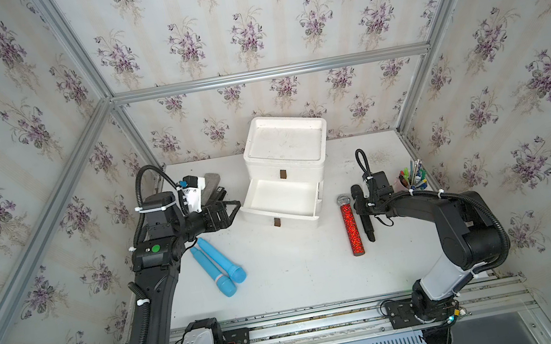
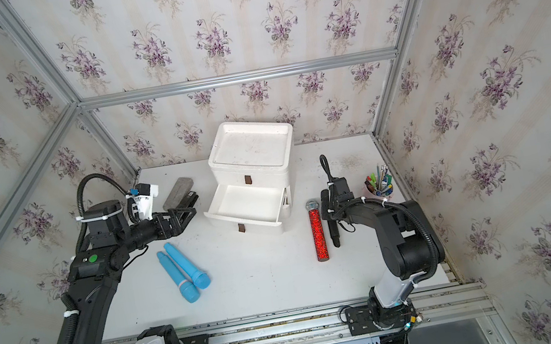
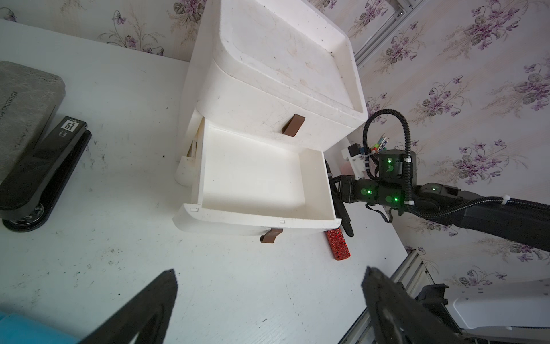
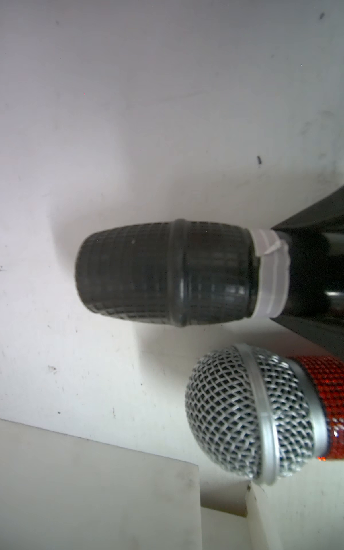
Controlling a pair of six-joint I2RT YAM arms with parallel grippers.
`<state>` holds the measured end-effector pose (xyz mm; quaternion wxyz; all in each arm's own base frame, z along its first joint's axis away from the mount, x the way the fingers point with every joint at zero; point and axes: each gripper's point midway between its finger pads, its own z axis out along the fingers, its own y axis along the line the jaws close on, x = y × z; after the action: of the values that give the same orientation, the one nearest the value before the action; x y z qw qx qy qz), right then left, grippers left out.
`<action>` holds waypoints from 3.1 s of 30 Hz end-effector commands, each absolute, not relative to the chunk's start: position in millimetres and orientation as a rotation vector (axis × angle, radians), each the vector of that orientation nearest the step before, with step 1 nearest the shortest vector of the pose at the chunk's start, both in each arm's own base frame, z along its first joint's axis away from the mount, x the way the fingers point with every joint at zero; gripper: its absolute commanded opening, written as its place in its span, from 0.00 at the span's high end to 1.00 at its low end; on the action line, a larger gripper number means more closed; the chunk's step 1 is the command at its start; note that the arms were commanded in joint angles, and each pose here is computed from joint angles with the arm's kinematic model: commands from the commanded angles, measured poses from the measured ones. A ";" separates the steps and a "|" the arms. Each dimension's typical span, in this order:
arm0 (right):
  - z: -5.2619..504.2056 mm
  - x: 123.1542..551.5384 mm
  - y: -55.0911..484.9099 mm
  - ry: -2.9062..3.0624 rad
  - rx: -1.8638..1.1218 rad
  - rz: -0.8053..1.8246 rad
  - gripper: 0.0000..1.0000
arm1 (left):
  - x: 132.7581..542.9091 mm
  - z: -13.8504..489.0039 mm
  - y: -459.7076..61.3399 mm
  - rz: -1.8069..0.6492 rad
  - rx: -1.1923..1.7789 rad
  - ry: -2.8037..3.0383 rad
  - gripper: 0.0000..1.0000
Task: Take the microphone out of the drawer
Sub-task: Place the microphone at the center of the board, then close the drawer of the storage box.
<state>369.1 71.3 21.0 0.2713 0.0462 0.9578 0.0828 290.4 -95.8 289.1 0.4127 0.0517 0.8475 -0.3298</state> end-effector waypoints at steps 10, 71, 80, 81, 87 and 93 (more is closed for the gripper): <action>18.2 367.3 72.3 2.593 0.128 0.231 0.51 | 291.3 294.4 -97.3 -0.833 0.148 2.111 0.01; 313.3 609.5 188.7 1.961 -0.353 1.163 0.00 | 304.4 169.8 -187.3 -0.448 0.309 2.300 0.01; 274.1 597.7 220.0 2.050 -0.437 1.176 0.00 | 314.9 151.2 -210.6 -0.478 0.367 2.271 0.01; 271.6 595.7 222.1 2.061 -0.444 1.172 0.00 | 316.2 148.7 -212.6 -0.479 0.370 2.273 0.01; 258.3 585.0 232.6 2.110 -0.489 1.153 0.00 | 326.2 137.1 -227.7 -0.497 0.386 2.279 0.01; 249.9 579.1 240.8 2.139 -0.511 1.150 0.00 | 342.9 134.5 -240.7 -0.500 0.379 2.242 0.01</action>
<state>588.5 233.5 258.6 0.3475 -0.1874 0.8116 0.4306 320.0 -225.3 112.7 0.3393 0.1519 0.9115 -0.1761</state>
